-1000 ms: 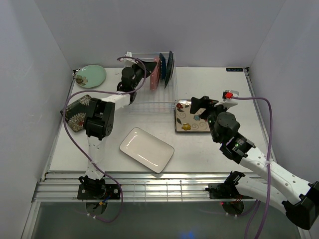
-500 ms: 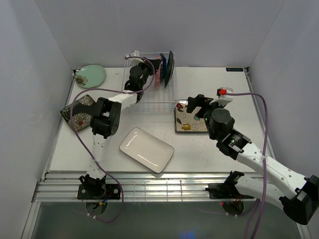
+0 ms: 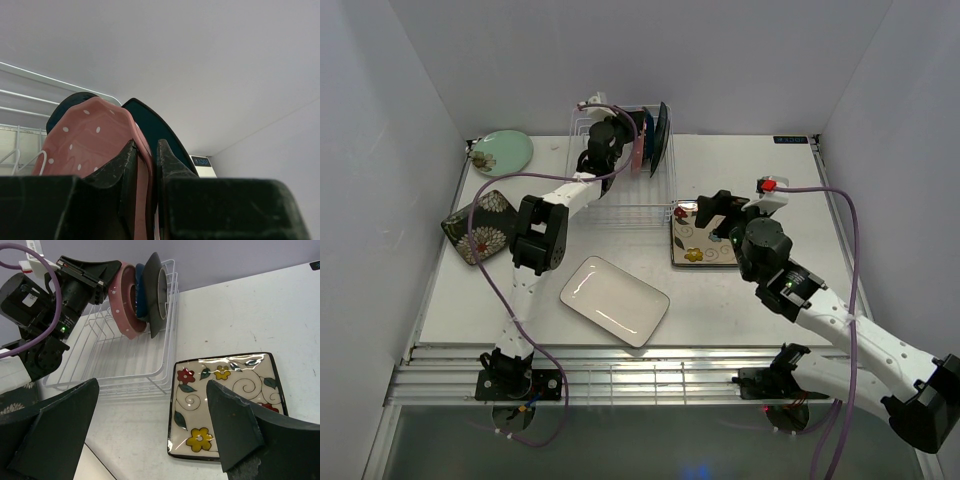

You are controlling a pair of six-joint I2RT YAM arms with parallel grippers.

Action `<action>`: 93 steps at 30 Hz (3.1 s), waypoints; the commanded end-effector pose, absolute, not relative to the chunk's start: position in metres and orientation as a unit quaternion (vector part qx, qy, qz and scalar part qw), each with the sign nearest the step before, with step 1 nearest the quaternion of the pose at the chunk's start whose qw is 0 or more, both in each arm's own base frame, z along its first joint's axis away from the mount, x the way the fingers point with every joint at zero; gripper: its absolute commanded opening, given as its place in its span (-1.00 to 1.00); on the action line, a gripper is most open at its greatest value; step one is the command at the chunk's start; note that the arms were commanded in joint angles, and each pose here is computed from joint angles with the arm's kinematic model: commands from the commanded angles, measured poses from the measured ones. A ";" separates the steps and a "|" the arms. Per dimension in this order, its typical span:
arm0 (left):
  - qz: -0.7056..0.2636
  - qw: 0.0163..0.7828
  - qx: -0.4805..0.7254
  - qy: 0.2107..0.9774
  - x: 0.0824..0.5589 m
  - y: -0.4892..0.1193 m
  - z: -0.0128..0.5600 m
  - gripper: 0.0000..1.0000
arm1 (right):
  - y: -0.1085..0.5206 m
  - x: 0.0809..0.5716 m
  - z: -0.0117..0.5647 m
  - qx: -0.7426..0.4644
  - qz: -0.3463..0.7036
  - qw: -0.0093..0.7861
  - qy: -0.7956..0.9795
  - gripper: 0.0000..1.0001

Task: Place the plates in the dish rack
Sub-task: Insert the plate into the dish rack, then pick up the plate at the center of the board.

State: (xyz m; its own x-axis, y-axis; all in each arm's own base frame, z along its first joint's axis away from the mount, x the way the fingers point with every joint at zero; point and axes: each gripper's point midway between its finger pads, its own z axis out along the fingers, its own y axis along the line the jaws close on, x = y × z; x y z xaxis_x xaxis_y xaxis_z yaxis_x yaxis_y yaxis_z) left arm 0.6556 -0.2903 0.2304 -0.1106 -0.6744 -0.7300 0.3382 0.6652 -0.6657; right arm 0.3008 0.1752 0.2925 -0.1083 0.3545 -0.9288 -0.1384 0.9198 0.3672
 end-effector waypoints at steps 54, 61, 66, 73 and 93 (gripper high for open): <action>-0.332 0.752 -0.043 0.568 0.658 -0.276 0.289 0.18 | 0.159 0.287 0.313 0.095 0.203 0.682 0.696 0.86; -0.336 0.763 -0.028 0.551 0.646 -0.274 0.320 0.33 | 0.157 0.288 0.310 0.092 0.191 0.683 0.699 0.84; -0.337 0.766 -0.024 0.547 0.630 -0.267 0.336 0.65 | 0.159 0.288 0.302 0.091 0.193 0.675 0.706 0.83; -0.328 0.771 -0.017 0.545 0.611 -0.257 0.351 0.96 | 0.164 0.282 0.294 0.089 0.220 0.665 0.708 0.80; -0.255 0.786 -0.007 0.563 0.447 -0.177 0.382 0.96 | 0.167 0.257 0.165 0.333 0.348 0.485 0.730 0.80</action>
